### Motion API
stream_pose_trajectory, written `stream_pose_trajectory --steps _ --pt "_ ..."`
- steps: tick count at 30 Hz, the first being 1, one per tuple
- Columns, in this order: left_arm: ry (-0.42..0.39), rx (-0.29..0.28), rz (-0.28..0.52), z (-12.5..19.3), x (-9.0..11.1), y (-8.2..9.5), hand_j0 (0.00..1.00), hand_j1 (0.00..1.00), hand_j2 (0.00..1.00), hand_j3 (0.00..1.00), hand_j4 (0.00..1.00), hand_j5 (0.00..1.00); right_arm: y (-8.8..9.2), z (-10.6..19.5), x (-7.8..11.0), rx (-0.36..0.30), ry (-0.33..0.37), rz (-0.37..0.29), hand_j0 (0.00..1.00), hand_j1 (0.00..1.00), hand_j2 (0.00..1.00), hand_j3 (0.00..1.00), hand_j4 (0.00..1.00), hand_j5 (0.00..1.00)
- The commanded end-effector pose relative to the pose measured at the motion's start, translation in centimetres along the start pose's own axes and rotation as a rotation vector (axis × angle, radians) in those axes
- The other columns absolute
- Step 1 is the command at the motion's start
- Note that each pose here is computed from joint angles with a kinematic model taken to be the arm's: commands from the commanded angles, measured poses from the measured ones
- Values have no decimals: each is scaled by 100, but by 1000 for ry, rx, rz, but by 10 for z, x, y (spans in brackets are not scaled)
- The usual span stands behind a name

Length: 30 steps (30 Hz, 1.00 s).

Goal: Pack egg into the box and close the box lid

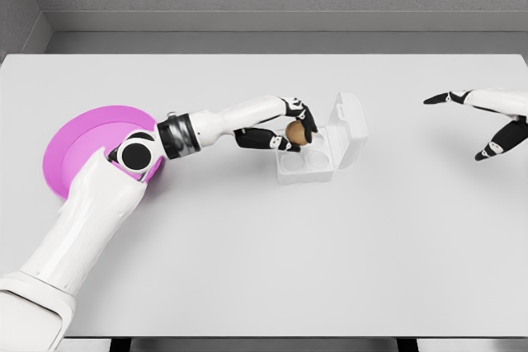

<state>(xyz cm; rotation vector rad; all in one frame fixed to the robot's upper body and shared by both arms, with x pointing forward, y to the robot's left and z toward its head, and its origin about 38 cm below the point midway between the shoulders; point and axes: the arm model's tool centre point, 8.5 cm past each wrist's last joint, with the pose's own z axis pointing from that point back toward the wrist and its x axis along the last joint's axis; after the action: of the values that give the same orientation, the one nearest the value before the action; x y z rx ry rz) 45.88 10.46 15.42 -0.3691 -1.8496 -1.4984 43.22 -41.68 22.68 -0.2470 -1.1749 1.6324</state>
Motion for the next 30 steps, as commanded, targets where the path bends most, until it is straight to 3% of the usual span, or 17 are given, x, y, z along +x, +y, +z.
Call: stream_pose_trajectory --steps 1,21,30 --pt "-12 27 47 -1 -2 -1 39 39 39 39 39 39 -1 1 0 -3 0 -4 100 100 100 100 100 100" --pt "-30 85 230 -5 -17 -27 36 36 36 36 36 36 -1 4 -2 -3 9 -2 100 100 100 100 100 100" --pt "-25 98 256 2 -20 -32 35 35 35 35 35 35 -1 4 -2 -3 9 -2 100 100 100 100 100 100"
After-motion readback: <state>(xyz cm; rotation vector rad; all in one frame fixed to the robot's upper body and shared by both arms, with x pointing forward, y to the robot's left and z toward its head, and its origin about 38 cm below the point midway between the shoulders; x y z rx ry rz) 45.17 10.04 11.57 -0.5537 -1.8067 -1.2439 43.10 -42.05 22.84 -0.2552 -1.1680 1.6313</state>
